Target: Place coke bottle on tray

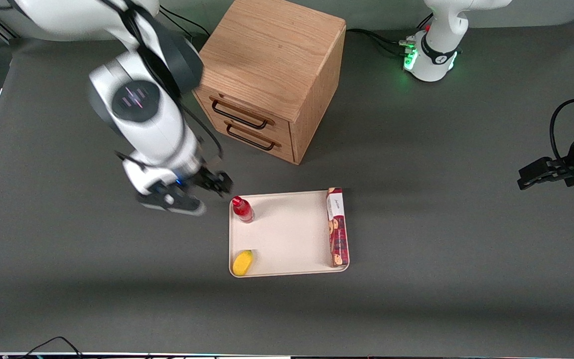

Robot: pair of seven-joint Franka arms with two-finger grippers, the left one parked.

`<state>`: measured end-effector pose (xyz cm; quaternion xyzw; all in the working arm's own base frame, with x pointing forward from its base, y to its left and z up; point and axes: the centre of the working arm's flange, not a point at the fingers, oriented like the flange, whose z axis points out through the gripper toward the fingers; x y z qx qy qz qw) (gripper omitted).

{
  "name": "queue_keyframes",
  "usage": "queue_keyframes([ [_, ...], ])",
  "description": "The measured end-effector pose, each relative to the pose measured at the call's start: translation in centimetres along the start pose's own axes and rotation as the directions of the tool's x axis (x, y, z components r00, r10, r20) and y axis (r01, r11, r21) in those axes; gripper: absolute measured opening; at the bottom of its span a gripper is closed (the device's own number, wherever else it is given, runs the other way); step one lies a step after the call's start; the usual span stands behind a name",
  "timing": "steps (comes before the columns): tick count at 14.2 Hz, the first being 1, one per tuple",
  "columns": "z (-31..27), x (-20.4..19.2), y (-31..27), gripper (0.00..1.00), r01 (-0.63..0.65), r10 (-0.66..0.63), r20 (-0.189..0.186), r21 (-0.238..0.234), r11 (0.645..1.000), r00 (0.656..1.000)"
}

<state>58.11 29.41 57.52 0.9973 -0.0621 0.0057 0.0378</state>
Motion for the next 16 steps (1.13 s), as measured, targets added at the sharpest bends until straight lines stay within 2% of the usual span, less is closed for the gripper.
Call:
queue_keyframes([
  [2, -7.6, -2.6, 7.3, 1.0, 0.064, -0.063, 0.036, -0.026, 0.998, 0.997],
  [4, -11.4, -4.0, 15.4, 1.0, 0.112, -0.11, 0.059, -0.023, 0.993, 0.992],
  [7, -9.8, -4.0, 25.7, 1.0, 0.131, -0.129, 0.107, -0.007, 0.991, 0.986],
  [9, -5.7, -3.4, 29.2, 1.0, 0.125, -0.127, 0.105, 0.021, 0.992, 0.986],
  [11, -1.0, -3.4, 29.6, 1.0, 0.124, -0.126, 0.081, 0.027, 0.992, 0.989],
  [13, 2.1, -4.2, 29.0, 1.0, 0.135, -0.136, 0.076, 0.025, 0.991, 0.988],
  [16, 1.1, -4.7, 28.6, 1.0, 0.128, -0.131, 0.043, 0.066, 0.99, 0.991],
])
